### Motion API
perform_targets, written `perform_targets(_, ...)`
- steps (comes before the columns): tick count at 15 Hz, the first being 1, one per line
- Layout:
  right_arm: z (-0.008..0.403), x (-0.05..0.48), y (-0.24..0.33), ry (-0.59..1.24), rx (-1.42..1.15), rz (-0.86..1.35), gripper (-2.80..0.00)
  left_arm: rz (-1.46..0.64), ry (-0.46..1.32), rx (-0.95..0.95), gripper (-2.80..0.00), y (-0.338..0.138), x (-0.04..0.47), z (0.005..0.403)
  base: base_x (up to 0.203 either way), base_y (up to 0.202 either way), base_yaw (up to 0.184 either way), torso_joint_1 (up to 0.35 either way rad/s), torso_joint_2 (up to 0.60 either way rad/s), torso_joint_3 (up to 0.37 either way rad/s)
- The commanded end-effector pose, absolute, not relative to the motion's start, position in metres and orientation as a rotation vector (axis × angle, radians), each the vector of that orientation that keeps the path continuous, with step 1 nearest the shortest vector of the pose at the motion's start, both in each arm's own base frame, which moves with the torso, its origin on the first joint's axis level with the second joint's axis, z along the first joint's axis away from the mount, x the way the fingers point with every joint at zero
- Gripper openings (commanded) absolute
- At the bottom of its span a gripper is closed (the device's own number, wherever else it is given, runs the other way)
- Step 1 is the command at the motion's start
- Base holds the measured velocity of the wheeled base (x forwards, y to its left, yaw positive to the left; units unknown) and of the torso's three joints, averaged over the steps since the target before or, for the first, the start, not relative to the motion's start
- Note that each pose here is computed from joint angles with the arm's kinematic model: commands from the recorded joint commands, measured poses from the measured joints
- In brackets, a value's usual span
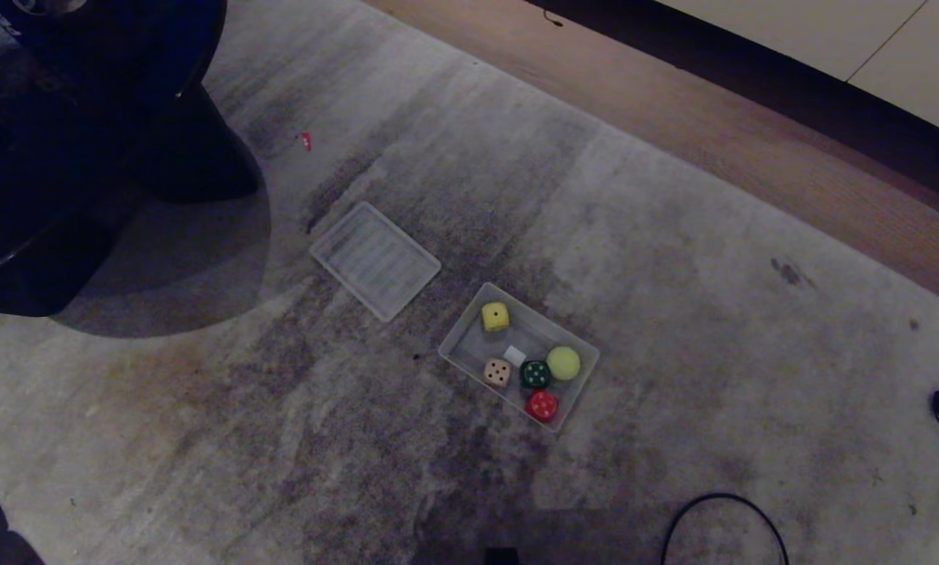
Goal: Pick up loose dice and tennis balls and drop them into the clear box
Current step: Put the ball in the box
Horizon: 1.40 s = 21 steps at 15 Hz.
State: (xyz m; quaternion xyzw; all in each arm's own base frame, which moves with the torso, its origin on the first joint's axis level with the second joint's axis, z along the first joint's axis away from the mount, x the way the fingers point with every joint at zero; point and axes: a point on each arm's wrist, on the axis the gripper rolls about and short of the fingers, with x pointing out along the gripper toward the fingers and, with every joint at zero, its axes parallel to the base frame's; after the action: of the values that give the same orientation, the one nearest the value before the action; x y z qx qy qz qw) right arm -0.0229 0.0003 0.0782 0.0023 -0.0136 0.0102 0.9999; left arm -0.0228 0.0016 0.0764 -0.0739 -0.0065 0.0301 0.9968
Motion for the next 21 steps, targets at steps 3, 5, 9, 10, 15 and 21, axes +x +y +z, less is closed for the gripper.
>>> perform_targets(3, 0.0753, -0.0220, 0.0003, -0.017, 0.004, 0.022, -2.80, 0.062, -0.012, -0.149, -2.80, 0.0016, -0.0227, 0.0765, 0.000, 0.000, 0.000, 0.001, 0.00, -0.196)
perform_targets(5, 0.0753, -0.0220, 0.0003, -0.016, 0.005, 0.021, -2.80, 0.062, -0.012, -0.149, -2.80, 0.0016, -0.0227, 0.0765, 0.000, 0.000, 0.000, 0.002, 0.00, -0.204)
perform_targets(9, 0.0753, -0.0220, 0.0002, -0.017, 0.005, 0.020, -2.80, 0.062, -0.012, -0.149, -2.80, 0.0016, -0.0227, 0.0765, 0.000, 0.000, 0.000, 0.004, 0.00, -0.197)
perform_targets(10, 0.0753, -0.0220, 0.0002, -0.017, 0.005, 0.020, -2.80, 0.062, -0.012, -0.149, -2.80, 0.0016, -0.0227, 0.0765, 0.000, 0.000, 0.000, -0.006, 0.00, -0.198)
perform_targets(15, 0.0753, -0.0220, 0.0003, -0.017, 0.004, 0.021, -2.80, 0.061, -0.012, -0.149, -2.80, 0.0016, -0.0227, 0.0765, 0.000, 0.000, 0.000, 0.002, 0.00, -0.194)
perform_targets(21, 0.0753, -0.0220, 0.0003, -0.017, 0.004, 0.022, -2.80, 0.062, -0.012, -0.149, -2.80, 0.0016, -0.0227, 0.0765, 0.000, 0.000, 0.000, 0.001, 0.00, -0.197)
